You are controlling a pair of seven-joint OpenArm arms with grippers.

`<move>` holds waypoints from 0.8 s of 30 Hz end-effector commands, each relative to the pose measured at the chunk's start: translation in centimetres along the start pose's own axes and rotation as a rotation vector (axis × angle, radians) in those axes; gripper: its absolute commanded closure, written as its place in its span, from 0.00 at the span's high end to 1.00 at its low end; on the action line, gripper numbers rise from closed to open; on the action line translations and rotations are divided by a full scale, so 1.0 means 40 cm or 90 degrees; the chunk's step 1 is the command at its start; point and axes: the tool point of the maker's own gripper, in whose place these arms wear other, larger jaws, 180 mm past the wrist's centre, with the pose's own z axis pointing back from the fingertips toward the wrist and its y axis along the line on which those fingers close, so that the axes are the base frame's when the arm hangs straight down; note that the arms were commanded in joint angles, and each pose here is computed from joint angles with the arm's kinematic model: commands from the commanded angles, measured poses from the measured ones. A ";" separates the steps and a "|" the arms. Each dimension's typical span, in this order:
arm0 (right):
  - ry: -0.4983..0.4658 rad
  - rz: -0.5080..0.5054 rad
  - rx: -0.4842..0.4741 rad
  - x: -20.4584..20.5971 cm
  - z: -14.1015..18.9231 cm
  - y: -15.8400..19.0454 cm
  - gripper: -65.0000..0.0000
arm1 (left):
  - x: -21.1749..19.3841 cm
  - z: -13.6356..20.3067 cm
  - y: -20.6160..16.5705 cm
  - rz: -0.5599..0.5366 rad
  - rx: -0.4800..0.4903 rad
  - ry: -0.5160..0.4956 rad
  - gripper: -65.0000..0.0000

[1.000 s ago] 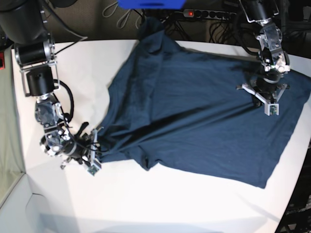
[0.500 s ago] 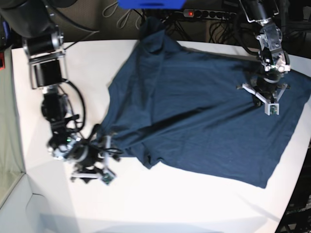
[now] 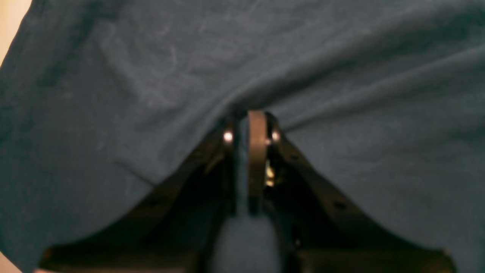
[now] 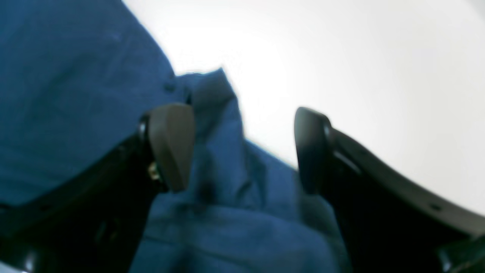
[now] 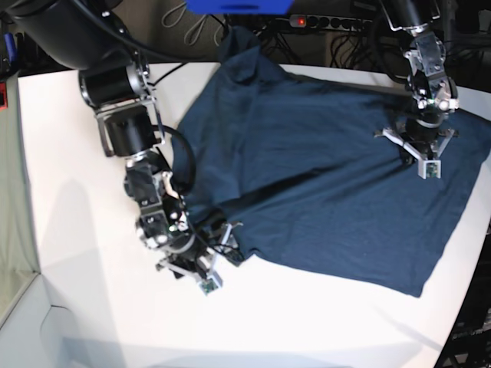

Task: Layout the t-shirt on the table in an organized manner, then fold the t-shirt properly
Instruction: 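Drag the fabric with the right gripper toward the shirt hem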

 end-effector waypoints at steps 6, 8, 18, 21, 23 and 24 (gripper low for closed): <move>-0.041 -0.013 0.005 0.038 -0.001 0.022 0.64 | -0.050 0.006 0.013 -0.016 0.011 0.057 0.06; -0.041 -0.018 0.014 0.034 -0.005 0.042 0.64 | -0.050 0.006 0.013 -0.016 0.011 0.057 0.06; -0.080 -0.043 0.035 0.011 -0.013 0.103 0.63 | -0.050 0.006 0.013 -0.016 0.011 0.057 0.06; -0.071 -0.052 0.041 -0.020 -0.025 0.112 0.54 | -0.050 0.006 0.013 -0.016 0.011 0.057 0.06; -0.071 -0.057 0.039 -0.018 -0.034 0.102 0.46 | -0.050 0.006 0.013 -0.016 0.012 0.057 0.06; -0.065 -0.058 0.040 -0.027 -0.039 0.098 0.42 | -0.050 0.006 0.013 -0.016 0.012 0.057 0.06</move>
